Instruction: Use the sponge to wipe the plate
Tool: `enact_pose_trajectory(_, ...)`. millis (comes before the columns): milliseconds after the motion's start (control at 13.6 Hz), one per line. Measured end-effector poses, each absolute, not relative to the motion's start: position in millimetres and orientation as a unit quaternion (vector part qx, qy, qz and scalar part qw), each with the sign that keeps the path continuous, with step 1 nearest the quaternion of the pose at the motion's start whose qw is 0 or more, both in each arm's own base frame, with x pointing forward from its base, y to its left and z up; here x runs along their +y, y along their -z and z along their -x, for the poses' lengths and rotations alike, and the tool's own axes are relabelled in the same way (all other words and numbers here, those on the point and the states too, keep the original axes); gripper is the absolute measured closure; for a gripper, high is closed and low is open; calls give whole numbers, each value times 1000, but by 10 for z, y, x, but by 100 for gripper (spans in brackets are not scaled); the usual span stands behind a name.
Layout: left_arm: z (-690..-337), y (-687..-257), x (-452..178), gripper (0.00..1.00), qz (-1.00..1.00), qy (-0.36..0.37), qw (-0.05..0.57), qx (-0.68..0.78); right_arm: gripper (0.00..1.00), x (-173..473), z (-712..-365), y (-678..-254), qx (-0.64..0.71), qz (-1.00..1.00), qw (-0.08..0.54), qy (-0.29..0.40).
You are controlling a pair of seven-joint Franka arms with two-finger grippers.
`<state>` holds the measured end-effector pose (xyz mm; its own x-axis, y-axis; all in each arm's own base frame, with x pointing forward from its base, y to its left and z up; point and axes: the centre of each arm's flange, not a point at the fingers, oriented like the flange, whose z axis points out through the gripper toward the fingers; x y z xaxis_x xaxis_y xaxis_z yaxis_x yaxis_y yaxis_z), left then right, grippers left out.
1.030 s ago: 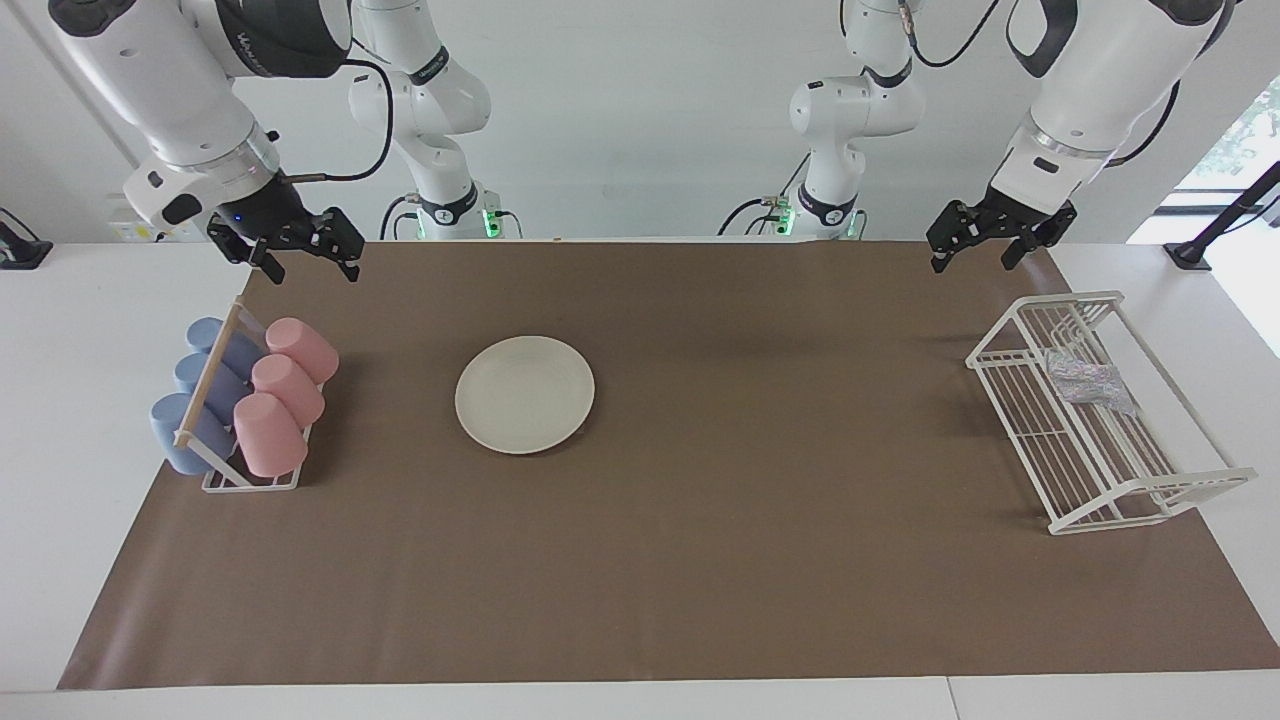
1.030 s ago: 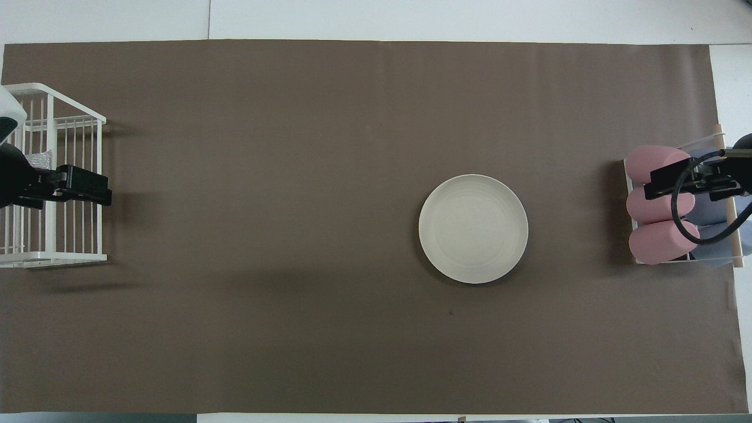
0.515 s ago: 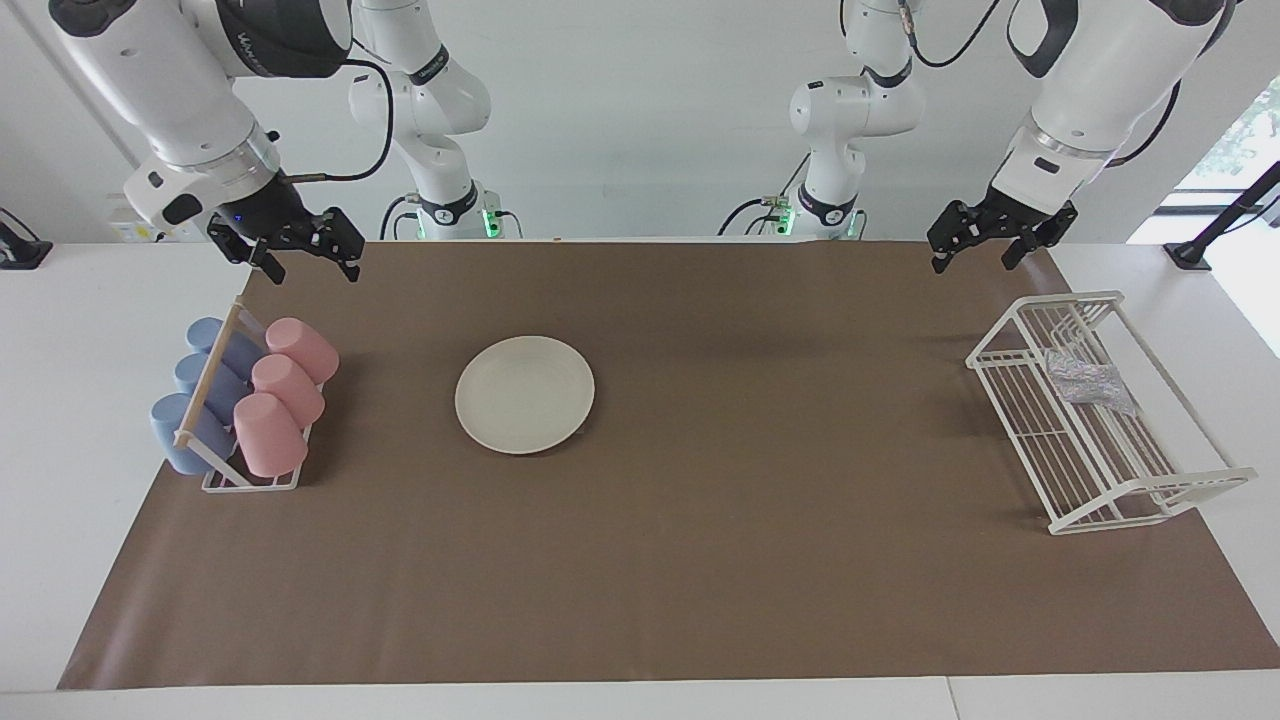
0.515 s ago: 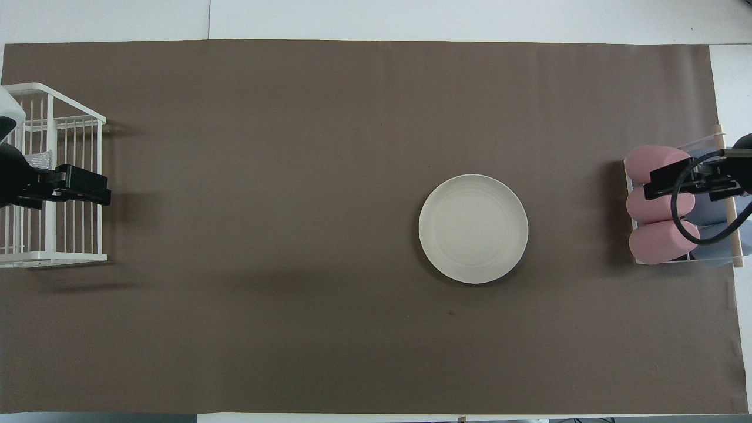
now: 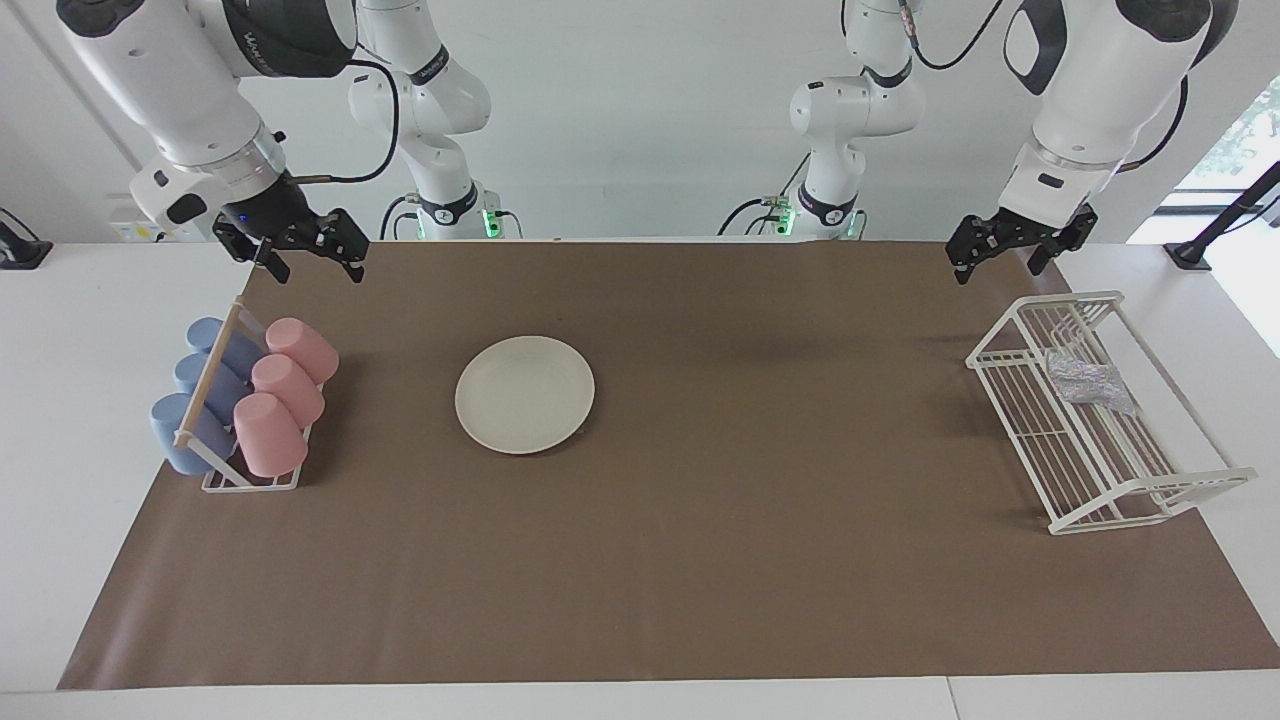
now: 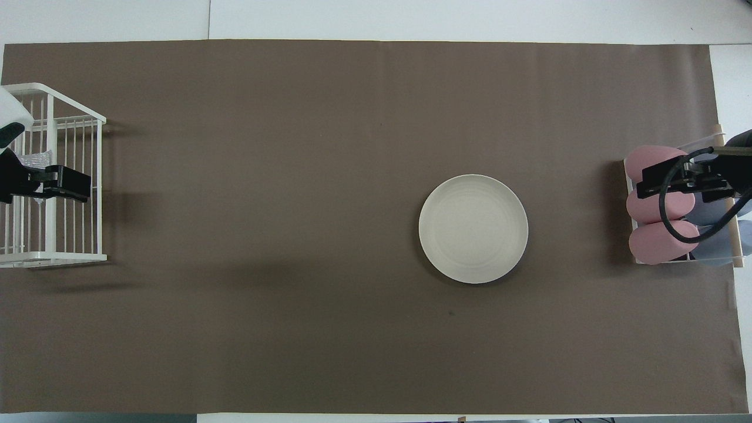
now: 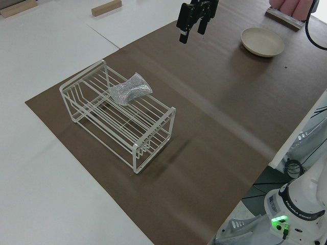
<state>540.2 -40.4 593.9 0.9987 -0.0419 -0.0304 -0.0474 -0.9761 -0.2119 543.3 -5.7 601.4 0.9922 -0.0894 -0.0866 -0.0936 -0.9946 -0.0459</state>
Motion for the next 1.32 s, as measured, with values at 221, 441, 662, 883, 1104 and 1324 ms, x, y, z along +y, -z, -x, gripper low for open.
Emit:
enact_pose_trajectory(221, -5627, -5504, -365, 0, 979, -12, 202, 37, 0, 35, -5434, -6014, 80, 996, 23, -43)
enact_pose_trajectory(441, -5945, -4808, -450, 0, 954, -10, 294, 48, 0, 175, -5431, -6014, 112, 992, 20, -45)
enact_pose_trajectory(662, -6165, -4292, -364, 0, 924, -17, 374, 77, 0, 438, -5416, -6014, 155, 987, 15, -46)
enact_pose_trajectory(883, -6254, -4008, -274, 0, 897, -26, 431, 96, 0, 764, -5377, -6019, 212, 976, 10, -47)
enact_pose_trajectory(1104, -6260, -3853, -234, 0, 889, -34, 451, 78, 0, 1079, -5322, -6024, 270, 962, 4, -47)
enact_pose_trajectory(1324, -6216, -3872, -199, 0, 883, -49, 463, 59, 0, 1376, -5254, -6031, 328, 944, -1, -46)
